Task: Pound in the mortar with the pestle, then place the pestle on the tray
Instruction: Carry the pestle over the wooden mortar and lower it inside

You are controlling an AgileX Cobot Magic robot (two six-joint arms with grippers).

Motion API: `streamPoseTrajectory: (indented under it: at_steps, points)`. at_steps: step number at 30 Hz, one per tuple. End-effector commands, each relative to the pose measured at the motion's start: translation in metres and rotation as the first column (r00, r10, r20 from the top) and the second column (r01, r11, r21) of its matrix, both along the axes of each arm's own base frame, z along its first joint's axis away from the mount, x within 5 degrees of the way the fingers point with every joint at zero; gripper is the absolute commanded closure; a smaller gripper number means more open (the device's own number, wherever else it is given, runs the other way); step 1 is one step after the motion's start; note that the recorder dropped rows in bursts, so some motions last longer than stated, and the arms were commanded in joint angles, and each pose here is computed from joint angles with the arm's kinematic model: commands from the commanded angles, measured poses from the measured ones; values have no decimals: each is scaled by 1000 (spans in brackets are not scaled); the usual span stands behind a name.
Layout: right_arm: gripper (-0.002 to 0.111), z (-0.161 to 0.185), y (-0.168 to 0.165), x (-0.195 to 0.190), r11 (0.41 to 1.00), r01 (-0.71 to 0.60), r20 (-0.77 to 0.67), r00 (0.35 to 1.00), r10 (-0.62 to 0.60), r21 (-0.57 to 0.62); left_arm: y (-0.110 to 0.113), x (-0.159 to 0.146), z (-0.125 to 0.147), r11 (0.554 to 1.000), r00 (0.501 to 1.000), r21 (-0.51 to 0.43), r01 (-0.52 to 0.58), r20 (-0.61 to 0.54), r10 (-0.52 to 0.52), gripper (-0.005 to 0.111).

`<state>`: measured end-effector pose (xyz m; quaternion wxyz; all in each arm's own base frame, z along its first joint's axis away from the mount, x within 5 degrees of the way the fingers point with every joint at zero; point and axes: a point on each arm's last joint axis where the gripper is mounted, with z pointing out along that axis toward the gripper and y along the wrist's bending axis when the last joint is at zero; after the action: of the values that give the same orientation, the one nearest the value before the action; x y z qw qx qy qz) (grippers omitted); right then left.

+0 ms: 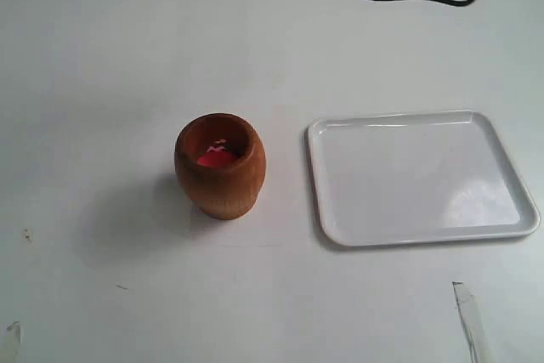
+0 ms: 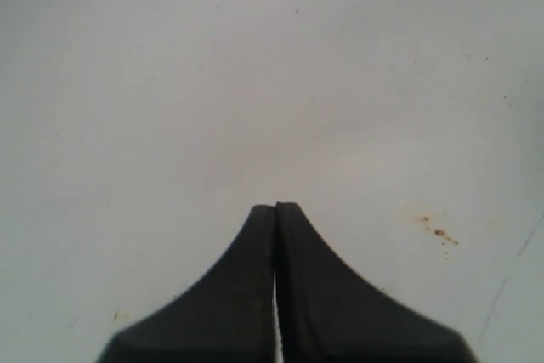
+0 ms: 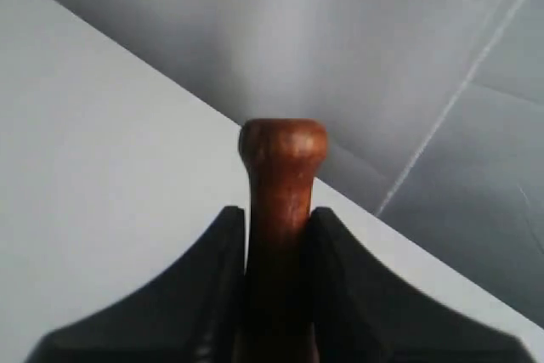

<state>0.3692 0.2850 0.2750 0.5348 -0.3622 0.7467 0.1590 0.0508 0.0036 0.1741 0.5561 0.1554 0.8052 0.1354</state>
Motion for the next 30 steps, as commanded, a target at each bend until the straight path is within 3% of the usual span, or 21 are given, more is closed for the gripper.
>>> streamPoseTrajectory:
  at_steps: [1,2,3,4,5,6,7,8,9,10,11,12,13,15,18,20,21,25,30]
  points:
    - [108,12,-8,-25,996,-66,78,994,71,-59,-1,0,0,1000,1000,-15,6,4,-6,107]
    - [108,17,-1,-42,946,-208,209,942,262,-249,-1,0,0,1000,1000,-15,6,4,-6,107]
    - [108,18,-1,-48,908,-220,268,907,324,-356,-1,0,0,1000,1000,-15,6,4,-6,107]
    - [108,19,-5,-54,865,-104,382,866,321,-490,-1,0,0,1000,1000,-15,6,4,-6,107]
    - [108,22,-8,-54,861,18,463,848,256,-509,-1,0,0,1000,1000,-15,6,4,-6,107]
    - [108,26,-17,-52,851,240,576,813,87,-467,-1,0,0,1000,1000,-15,6,4,-6,107]
    - [108,33,-29,-50,802,467,672,732,-115,-372,-1,0,0,1000,1000,-15,6,4,-6,107]
    - [108,38,-42,-51,765,617,695,633,-341,-187,-1,0,0,1000,1000,-15,6,4,-6,107]
    - [108,40,-48,-53,778,621,660,623,-420,-91,-1,0,0,1000,1000,-15,6,4,-6,107]
    - [108,38,-52,-61,863,486,521,706,-480,136,-1,0,0,1000,1000,-15,6,4,-6,107]
    - [108,39,-53,-70,890,360,472,756,-454,279,-1,0,0,1000,1000,-15,6,4,-6,107]
    - [108,34,-52,-78,893,220,420,821,-387,393,-1,0,0,1000,1000,-15,6,4,-6,107]
    - [108,34,-48,-86,924,64,481,839,-254,376,-1,0,0,1000,1000,-15,6,4,-6,107]
    - [108,26,-43,-104,856,-238,405,914,37,458,-1,0,0,1000,1000,-15,6,4,-6,107]
    - [108,9,-41,-127,760,-441,337,891,305,477,-1,0,0,1000,1000,-15,6,4,-6,107]
    - [108,3,-47,-143,671,-521,392,850,352,527,-1,0,0,1000,1000,-15,6,4,-6,107]
    - [108,-4,-50,-147,667,-516,375,855,359,538,-1,0,0,1000,1000,-15,6,4,-6,107]
    - [108,-30,-55,-160,734,-503,375,857,354,456,-1,0,0,1000,1000,-15,6,4,-6,107]
    - [108,-53,-30,-174,733,-538,355,839,413,416,-1,0,0,1000,1000,-15,6,4,-6,107]
